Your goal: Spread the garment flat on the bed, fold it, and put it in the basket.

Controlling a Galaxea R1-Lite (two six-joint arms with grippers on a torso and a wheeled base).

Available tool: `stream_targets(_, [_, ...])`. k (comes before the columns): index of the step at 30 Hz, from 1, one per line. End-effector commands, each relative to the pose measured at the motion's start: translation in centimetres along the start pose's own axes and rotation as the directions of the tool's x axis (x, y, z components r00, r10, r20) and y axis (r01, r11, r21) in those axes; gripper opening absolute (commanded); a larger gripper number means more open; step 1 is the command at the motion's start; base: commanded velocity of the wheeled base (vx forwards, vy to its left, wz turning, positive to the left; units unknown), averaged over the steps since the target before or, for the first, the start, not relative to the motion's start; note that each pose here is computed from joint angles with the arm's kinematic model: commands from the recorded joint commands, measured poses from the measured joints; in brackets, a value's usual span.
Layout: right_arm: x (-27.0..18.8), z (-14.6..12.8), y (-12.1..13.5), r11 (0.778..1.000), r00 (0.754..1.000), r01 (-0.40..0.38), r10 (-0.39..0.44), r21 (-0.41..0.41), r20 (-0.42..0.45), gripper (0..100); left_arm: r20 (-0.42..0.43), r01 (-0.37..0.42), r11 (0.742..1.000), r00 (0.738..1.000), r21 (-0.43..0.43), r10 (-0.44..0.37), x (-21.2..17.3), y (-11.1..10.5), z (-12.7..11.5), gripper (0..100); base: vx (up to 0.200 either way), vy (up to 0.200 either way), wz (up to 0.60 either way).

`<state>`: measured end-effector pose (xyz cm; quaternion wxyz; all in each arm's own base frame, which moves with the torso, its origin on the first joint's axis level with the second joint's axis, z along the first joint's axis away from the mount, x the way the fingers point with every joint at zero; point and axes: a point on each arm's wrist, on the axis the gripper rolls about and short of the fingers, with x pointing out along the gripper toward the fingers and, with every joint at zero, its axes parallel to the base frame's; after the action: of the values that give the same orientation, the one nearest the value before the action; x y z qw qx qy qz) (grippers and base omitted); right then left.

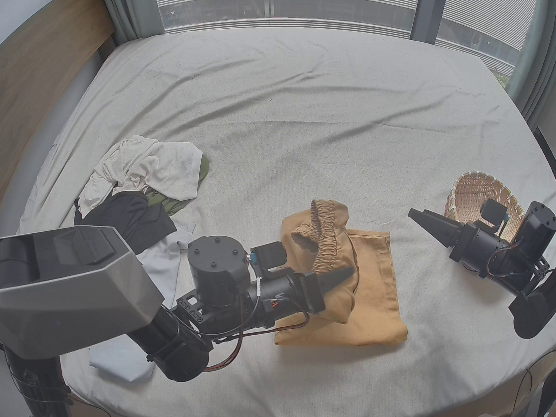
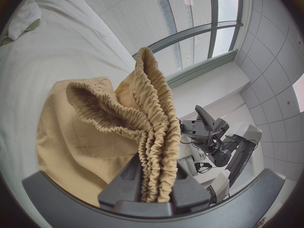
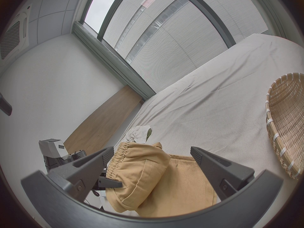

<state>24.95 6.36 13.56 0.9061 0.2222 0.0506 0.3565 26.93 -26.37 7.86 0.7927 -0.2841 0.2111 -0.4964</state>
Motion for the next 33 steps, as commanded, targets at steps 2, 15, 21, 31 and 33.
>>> stream_targets(2, [0.0,0.0,0.1,1.0,1.0,-0.003,0.003,-0.001,0.001,100,-0.01,0.029,1.0,1.0,0.005,-0.029,1.2,-0.5,-0.5,0,0.0,0.0,0.0])
stream_targets(15, [0.0,0.1,0.1,1.0,1.0,-0.005,0.005,-0.003,0.003,100,-0.051,0.021,1.0,0.998,-0.004,-0.021,2.7,-0.2,-1.8,0,0.0,0.0,0.0])
stream_targets(21, [0.0,0.0,0.2,1.0,1.0,-0.007,0.007,-0.002,0.0,100,-0.055,0.017,1.0,0.998,-0.003,-0.017,2.7,0.0,-2.0,0,0.0,0.0,0.0])
stream_targets(31, [0.0,0.0,0.2,1.0,1.0,-0.009,0.009,-0.003,0.001,100,-0.041,0.0,1.0,0.999,0.004,0.0,3.0,0.3,-2.0,100,0.0,0.0,0.0])
stream_targets(33, [0.0,0.0,0.2,1.0,1.0,-0.009,0.009,-0.003,0.001,100,-0.031,-0.014,1.0,0.999,0.004,0.014,3.1,0.3,-2.1,100,0.0,0.0,0.0])
